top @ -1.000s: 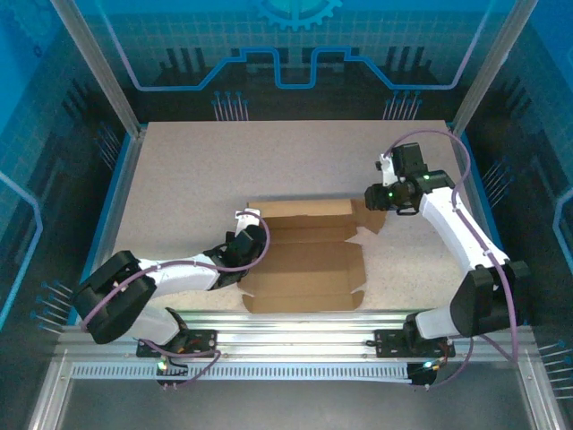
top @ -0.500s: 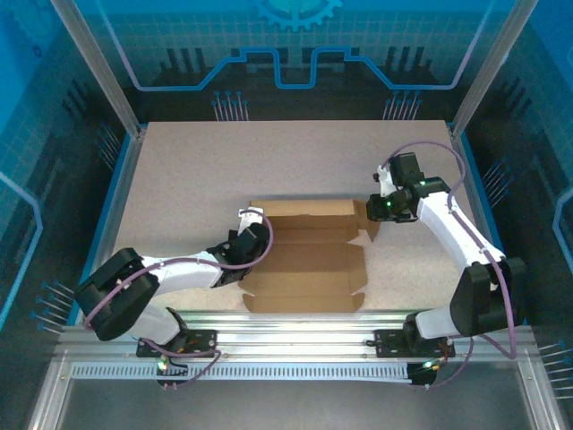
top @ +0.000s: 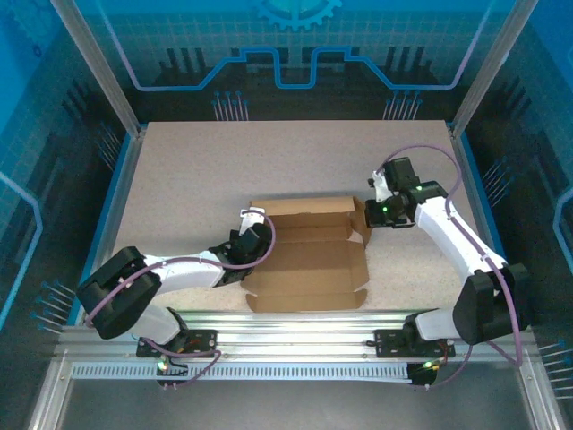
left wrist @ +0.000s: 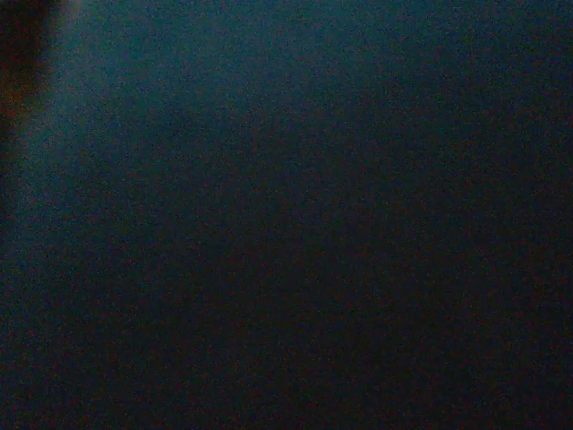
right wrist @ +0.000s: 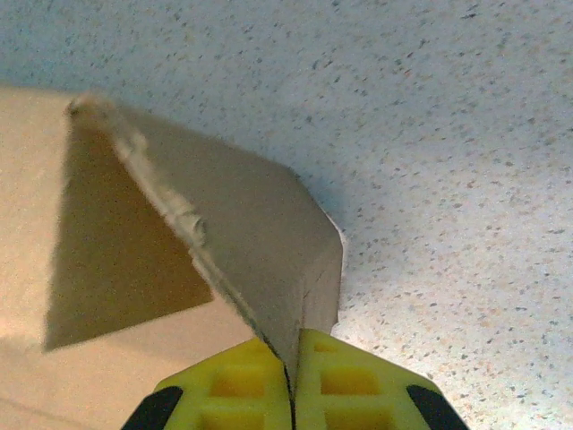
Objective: Fold the paper box
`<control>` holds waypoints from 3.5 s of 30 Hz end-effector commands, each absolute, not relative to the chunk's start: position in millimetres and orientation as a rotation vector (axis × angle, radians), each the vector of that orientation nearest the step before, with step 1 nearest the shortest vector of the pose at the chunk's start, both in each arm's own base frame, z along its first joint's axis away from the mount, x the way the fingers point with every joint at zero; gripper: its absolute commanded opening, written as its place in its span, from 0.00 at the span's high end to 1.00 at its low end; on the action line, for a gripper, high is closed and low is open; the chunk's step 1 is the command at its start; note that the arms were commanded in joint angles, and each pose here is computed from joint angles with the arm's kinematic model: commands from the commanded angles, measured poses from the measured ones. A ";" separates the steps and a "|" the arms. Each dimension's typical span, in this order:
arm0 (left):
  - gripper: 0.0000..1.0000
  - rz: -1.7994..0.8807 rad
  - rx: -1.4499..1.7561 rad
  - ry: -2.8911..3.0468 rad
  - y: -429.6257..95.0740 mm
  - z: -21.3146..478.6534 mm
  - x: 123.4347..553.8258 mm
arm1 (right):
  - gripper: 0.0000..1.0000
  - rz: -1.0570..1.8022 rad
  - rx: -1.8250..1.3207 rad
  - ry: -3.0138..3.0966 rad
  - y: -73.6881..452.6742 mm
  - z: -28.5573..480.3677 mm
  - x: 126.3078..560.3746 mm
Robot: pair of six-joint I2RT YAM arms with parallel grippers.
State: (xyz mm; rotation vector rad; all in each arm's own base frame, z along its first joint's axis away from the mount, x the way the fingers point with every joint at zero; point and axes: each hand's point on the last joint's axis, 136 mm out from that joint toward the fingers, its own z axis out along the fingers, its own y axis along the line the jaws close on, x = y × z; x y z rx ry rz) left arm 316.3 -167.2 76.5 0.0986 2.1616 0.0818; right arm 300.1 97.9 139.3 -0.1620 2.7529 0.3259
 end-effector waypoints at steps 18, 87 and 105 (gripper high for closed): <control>0.81 0.156 0.146 2.193 -169.3 66.1 310.5 | 0.97 0.337 -0.412 2.815 128.1 173.8 290.9; 0.81 0.159 0.021 2.188 -145.3 77.8 295.7 | 0.98 0.213 -0.133 2.813 134.7 33.5 262.3; 0.80 0.160 0.048 2.198 -152.6 77.8 300.0 | 0.42 0.219 -0.361 2.639 107.8 207.6 310.2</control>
